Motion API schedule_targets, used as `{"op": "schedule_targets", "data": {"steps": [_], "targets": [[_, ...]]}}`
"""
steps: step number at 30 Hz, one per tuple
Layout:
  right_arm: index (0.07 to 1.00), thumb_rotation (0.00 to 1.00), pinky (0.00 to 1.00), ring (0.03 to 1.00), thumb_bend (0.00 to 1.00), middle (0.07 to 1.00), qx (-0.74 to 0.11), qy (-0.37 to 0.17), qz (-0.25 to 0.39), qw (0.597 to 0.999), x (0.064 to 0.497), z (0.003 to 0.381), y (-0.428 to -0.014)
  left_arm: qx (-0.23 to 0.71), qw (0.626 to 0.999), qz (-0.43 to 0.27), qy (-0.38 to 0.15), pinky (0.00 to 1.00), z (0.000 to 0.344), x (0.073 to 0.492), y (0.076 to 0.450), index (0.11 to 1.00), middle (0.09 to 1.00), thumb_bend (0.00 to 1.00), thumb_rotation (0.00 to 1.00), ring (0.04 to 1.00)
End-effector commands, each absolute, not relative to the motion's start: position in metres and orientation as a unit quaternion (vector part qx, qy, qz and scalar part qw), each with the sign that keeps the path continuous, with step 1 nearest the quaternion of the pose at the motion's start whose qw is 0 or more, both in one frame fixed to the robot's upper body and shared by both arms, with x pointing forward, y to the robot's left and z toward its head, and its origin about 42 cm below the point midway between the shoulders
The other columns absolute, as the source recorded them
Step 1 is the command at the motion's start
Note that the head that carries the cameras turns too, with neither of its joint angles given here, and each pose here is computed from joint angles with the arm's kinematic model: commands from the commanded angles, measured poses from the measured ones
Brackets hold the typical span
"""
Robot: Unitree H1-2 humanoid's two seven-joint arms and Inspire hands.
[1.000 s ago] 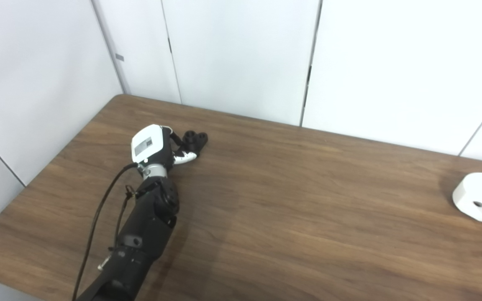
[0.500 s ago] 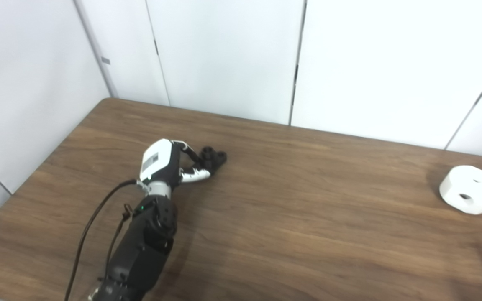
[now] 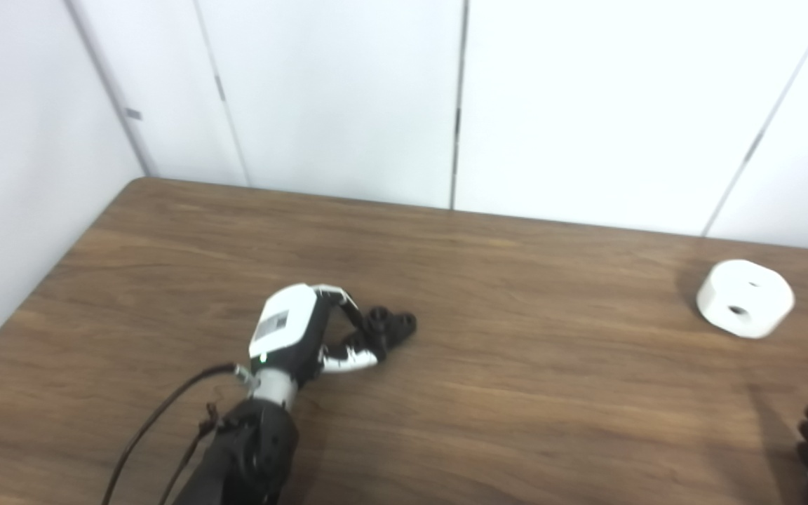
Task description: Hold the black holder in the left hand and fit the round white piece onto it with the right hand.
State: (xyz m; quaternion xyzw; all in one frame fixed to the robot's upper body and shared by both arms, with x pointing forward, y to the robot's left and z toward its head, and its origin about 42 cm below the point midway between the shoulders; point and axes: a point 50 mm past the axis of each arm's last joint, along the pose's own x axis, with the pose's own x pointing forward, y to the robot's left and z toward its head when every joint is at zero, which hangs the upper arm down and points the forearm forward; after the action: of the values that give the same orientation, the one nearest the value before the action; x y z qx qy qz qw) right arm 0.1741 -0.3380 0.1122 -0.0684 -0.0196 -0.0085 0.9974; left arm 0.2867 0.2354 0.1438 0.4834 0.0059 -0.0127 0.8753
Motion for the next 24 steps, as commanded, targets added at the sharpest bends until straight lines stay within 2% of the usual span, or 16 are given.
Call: {"op": "schedule_targets", "data": {"steps": [1, 7, 16, 24], "targets": [[0.991, 1.00, 1.00, 1.000, 0.61, 0.998, -0.066, -0.005, 0.006, 0.998, 0.170, 0.111, -0.326, 0.475, 0.877, -0.067, 0.013, 0.81, 0.134, 0.274, 0.223, 0.488, 0.778, 0.52, 0.04, 0.864], [0.971, 1.00, 1.00, 0.994, 0.59, 0.981, -0.078, -0.007, 0.004, 0.997, 0.170, 0.117, -0.315, 0.487, 0.865, -0.121, -0.004, 0.81, 0.128, 0.252, 0.209, 0.488, 0.774, 0.52, 0.04, 0.849], [0.963, 1.00, 1.00, 0.971, 0.57, 0.959, -0.077, -0.002, 0.003, 0.997, 0.173, 0.119, -0.300, 0.478, 0.854, -0.203, -0.032, 0.86, 0.121, 0.222, 0.185, 0.488, 0.782, 0.52, 0.04, 0.854], [0.963, 1.00, 1.00, 0.974, 0.58, 0.961, -0.077, 0.005, 0.003, 0.997, 0.175, 0.123, -0.293, 0.470, 0.848, -0.238, -0.062, 0.89, 0.114, 0.209, 0.170, 0.488, 0.792, 0.52, 0.05, 0.856]]}}
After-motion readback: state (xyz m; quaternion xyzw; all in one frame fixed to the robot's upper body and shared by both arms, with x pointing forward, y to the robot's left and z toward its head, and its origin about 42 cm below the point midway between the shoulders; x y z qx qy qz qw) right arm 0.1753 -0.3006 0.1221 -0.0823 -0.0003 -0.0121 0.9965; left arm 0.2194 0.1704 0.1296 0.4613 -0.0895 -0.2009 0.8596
